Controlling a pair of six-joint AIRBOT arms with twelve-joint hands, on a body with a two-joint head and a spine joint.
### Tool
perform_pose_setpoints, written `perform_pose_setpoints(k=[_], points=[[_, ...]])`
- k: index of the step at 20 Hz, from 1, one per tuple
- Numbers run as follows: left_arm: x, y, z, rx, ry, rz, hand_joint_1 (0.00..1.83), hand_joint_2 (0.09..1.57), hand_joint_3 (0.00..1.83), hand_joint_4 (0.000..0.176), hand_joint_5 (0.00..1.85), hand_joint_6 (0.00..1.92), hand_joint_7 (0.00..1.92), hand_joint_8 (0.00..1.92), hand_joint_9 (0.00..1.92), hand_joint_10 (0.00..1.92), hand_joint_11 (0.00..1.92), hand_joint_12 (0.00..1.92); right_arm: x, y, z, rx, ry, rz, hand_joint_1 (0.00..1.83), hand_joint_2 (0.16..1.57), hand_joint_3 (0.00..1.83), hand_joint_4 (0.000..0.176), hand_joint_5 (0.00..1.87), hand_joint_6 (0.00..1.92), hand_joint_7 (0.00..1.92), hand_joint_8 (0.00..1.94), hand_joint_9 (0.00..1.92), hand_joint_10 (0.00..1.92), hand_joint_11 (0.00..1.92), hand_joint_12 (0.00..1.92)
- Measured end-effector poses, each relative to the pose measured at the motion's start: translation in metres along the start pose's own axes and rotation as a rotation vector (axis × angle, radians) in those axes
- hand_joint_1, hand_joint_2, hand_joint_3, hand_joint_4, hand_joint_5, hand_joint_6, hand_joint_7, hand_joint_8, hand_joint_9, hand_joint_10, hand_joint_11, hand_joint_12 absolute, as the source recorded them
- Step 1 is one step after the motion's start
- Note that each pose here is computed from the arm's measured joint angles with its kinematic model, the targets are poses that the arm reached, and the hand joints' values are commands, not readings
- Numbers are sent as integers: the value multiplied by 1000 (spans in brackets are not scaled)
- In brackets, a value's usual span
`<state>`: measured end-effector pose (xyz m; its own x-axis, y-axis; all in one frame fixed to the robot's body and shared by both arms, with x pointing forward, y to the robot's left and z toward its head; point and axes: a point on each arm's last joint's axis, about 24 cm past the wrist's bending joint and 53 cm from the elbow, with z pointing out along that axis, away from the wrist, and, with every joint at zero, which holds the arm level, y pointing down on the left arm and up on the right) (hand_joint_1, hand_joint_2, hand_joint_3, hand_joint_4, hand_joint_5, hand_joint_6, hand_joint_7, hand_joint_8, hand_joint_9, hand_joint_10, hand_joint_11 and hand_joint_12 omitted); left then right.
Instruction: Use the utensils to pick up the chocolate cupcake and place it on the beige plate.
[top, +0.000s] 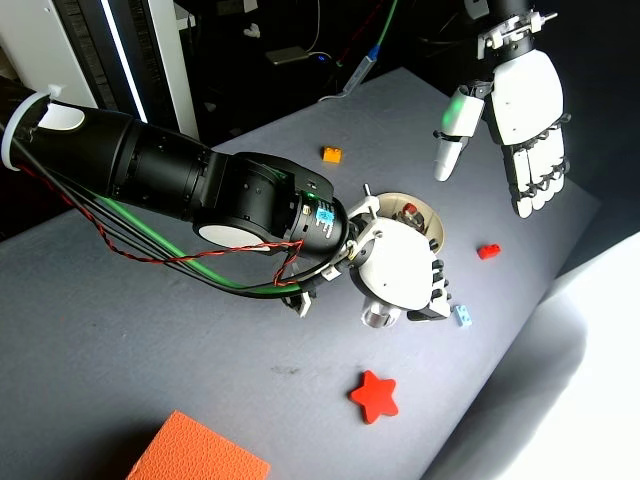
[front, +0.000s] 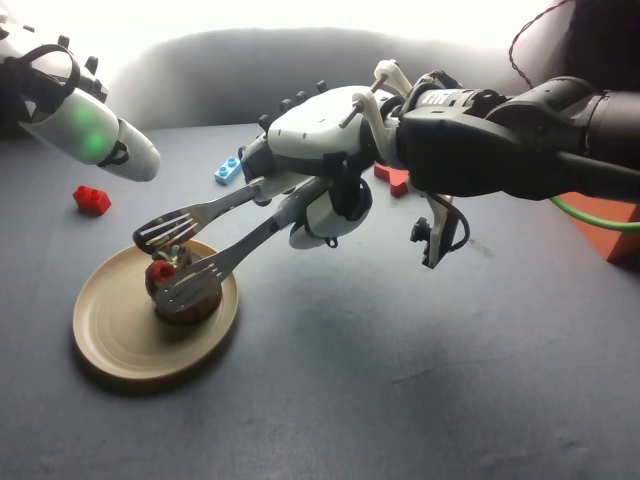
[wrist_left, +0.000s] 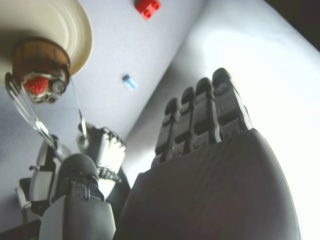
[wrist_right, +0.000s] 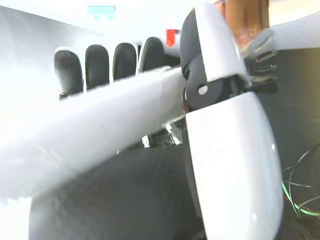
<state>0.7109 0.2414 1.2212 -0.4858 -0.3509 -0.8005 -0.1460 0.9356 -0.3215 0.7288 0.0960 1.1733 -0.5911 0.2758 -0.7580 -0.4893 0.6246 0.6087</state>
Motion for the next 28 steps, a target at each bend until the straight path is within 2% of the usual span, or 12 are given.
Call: perform_pose_setpoints(k=[1,5,7,14,17,18,19,22,23,25,27,28], points=[[0,0,0,0,0,0,58,1081,0,0,0,0,0,0,0,0,0,0,1,1,0,-2,2,0,1059,1231,12,0,635,1347,379,1421,317,1584,247,1798],[0,-1,0,1,1,1,39,1085,2,0,0,0,0,0,0,0,0,0,2,3,0,-6,4,-1,1006,1183,0,0,473,1166,363,1395,279,1585,197,1815],[0,-1,0,2,0,1,44,1087,2,0,0,0,0,0,0,0,0,0,1,2,0,-5,2,0,1051,1273,4,0,650,1442,367,1427,284,1638,194,1888],[0,-1,0,2,0,1,39,1085,1,0,0,0,0,0,0,0,0,0,-12,1,-9,-7,-24,4,1050,1267,1,0,682,1427,387,1391,311,1573,238,1807],[1,-2,-1,3,0,2,65,1078,0,0,0,0,0,0,0,0,0,0,-22,15,-15,-35,-41,4,1020,1159,0,0,442,1003,391,1323,302,1521,188,1767],[1,-2,-1,4,1,2,75,1080,0,0,0,0,0,0,0,0,0,0,-26,19,-17,-44,-49,3,1042,1248,5,0,625,1353,390,1359,304,1557,192,1801],[1,-1,-1,3,1,2,72,1078,0,0,0,0,0,0,0,0,0,0,-30,22,-19,-51,-59,3,1058,1258,0,0,680,1397,424,1326,334,1539,238,1792],[1,-1,-1,3,1,2,57,1087,2,0,0,0,0,0,0,0,0,0,-37,19,-28,-48,-71,-16,1036,1148,0,0,469,972,409,1291,320,1517,225,1774],[1,-1,-1,3,1,2,69,1086,1,0,0,0,0,0,0,0,0,0,-37,18,-33,-47,-70,-33,1068,1219,15,0,666,1292,421,1325,331,1539,233,1790],[1,-2,-1,5,1,4,58,1086,1,0,0,0,0,0,0,0,0,0,-36,19,-44,-54,-70,-55,1055,1274,3,0,664,1445,376,1411,302,1591,202,1793],[2,-4,-2,9,2,6,50,1088,2,0,0,0,0,0,0,0,0,0,-38,20,-54,-58,-71,-56,1064,1259,0,0,697,1402,424,1366,332,1561,239,1773],[3,-5,-2,10,3,6,51,1091,3,0,0,0,0,0,0,0,0,0,-41,22,-60,-62,-74,-58,1027,1177,0,0,483,1158,394,1393,323,1567,256,1759]])
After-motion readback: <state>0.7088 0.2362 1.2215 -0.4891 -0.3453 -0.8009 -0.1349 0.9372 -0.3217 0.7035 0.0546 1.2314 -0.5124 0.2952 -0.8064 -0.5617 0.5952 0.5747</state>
